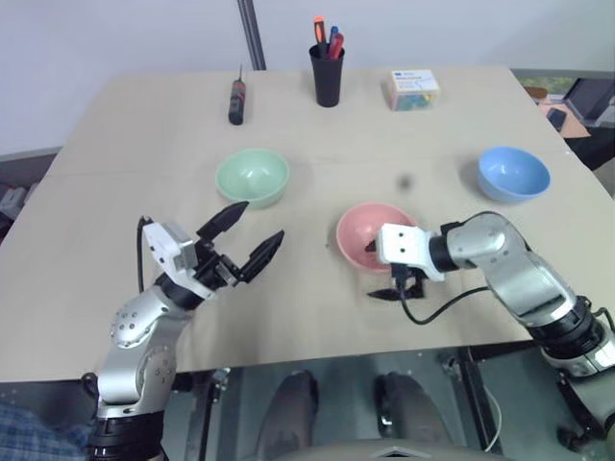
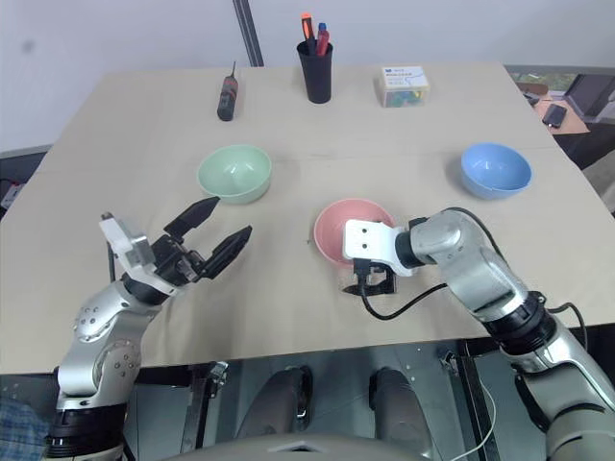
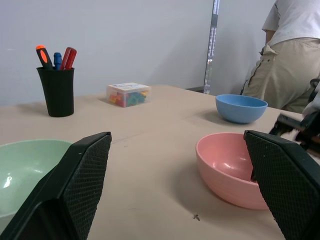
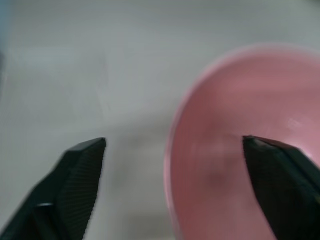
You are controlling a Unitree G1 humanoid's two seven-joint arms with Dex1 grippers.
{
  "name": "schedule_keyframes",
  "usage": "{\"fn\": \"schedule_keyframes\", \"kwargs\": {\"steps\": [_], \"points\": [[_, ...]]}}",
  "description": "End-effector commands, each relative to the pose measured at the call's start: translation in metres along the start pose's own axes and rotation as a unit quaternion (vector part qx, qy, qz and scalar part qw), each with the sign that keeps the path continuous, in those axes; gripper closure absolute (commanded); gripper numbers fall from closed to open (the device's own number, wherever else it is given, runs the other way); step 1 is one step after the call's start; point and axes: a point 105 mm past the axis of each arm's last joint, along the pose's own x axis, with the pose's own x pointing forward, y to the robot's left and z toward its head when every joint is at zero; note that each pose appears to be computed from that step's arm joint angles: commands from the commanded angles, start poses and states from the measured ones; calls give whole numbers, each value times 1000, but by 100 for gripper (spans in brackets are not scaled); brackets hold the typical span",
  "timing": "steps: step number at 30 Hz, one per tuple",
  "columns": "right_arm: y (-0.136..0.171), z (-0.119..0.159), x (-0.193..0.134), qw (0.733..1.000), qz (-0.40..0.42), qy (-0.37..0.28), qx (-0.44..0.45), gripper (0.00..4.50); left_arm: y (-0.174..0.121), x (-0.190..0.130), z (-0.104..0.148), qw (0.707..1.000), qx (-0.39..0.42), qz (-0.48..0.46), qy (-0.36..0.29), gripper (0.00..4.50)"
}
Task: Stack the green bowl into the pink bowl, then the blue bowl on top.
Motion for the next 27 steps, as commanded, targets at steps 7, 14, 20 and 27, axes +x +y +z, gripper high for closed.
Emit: {"fn": "schedule_keyframes", "kwargs": {"steps": [7,14,20,27], "points": [[-11,19,-76,976,-105,-178,69,4,14,10,-2,1000,3,5,17,0],[1,-40,-131,941,-196,-245,128,4,56,20,-21,990,47,89,103,0],[4,-58,-148,936,-226,-243,114,4,76,26,-21,981,89,63,162,0],[4,-53,-143,941,-219,-245,81,4,96,35,-29,969,114,47,216,0]]}}
